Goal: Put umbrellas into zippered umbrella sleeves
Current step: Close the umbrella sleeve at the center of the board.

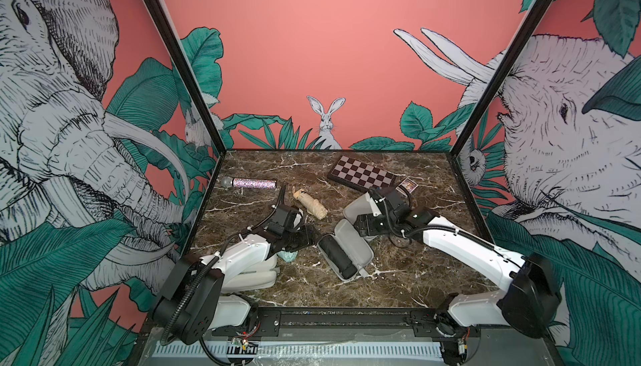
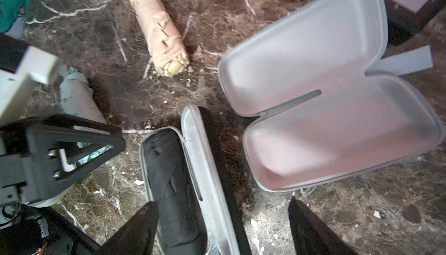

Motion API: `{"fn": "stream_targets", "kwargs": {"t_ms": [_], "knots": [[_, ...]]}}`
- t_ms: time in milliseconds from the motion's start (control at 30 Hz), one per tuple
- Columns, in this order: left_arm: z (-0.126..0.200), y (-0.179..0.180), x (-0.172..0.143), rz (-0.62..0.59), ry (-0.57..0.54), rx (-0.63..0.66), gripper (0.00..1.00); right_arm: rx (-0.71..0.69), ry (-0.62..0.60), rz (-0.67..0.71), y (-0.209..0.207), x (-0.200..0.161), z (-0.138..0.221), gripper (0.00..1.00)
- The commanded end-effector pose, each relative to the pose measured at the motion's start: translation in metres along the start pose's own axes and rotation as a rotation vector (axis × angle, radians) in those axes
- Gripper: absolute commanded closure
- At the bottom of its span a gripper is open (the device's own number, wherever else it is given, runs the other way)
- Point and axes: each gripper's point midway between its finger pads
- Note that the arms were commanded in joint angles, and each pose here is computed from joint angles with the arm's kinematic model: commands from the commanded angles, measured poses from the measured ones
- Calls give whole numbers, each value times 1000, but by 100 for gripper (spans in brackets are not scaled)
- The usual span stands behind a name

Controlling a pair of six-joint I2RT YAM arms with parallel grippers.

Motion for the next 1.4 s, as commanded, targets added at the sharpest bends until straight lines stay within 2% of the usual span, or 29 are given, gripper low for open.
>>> {"fn": "stream_targets", "kwargs": {"t_ms": [0, 133, 300, 467, 633, 800, 867, 933, 1033, 1100, 1233, 1367], "knots": [[0, -2, 0, 2, 9, 1, 30, 115, 153, -41, 18, -29, -22, 13], [5, -5, 1, -3, 12, 1, 29, 234, 189, -99, 40, -37, -29, 13], [4, -3, -9, 36, 27, -17, 22, 251, 232, -33, 68, -62, -28, 13], [2, 3, -12, 101, 13, -47, 20, 193, 267, 65, 84, -89, -40, 13], [3, 7, -10, 138, -9, -60, 19, 123, 316, 101, 72, -109, -65, 13], [-8, -3, -16, 126, 12, -68, 21, 150, 362, 124, 80, -112, -68, 14], [-14, -7, -20, 121, 29, -69, 22, 185, 368, 131, 88, -106, -58, 16], [-18, -7, -26, 127, 40, -65, 25, 245, 322, 87, 92, -90, -41, 17], [-22, -4, -34, 140, 54, -58, 29, 313, 271, -16, 80, -67, -23, 18], [-23, -2, -38, 142, 63, -57, 33, 271, 259, -54, 55, -61, -25, 20], [-24, 1, -44, 147, 84, -48, 38, 179, 332, -55, 24, -76, -44, 23], [-22, 5, -51, 175, 89, -45, 39, 200, 377, -98, 26, -91, -55, 27]]}}
Point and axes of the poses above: each gripper's point midway between its finger pads, its own z axis back along the fingers, its own y axis along the line the jaws close on, x = y × z, and after that the axes turned 10 degrees about -z, right-handed
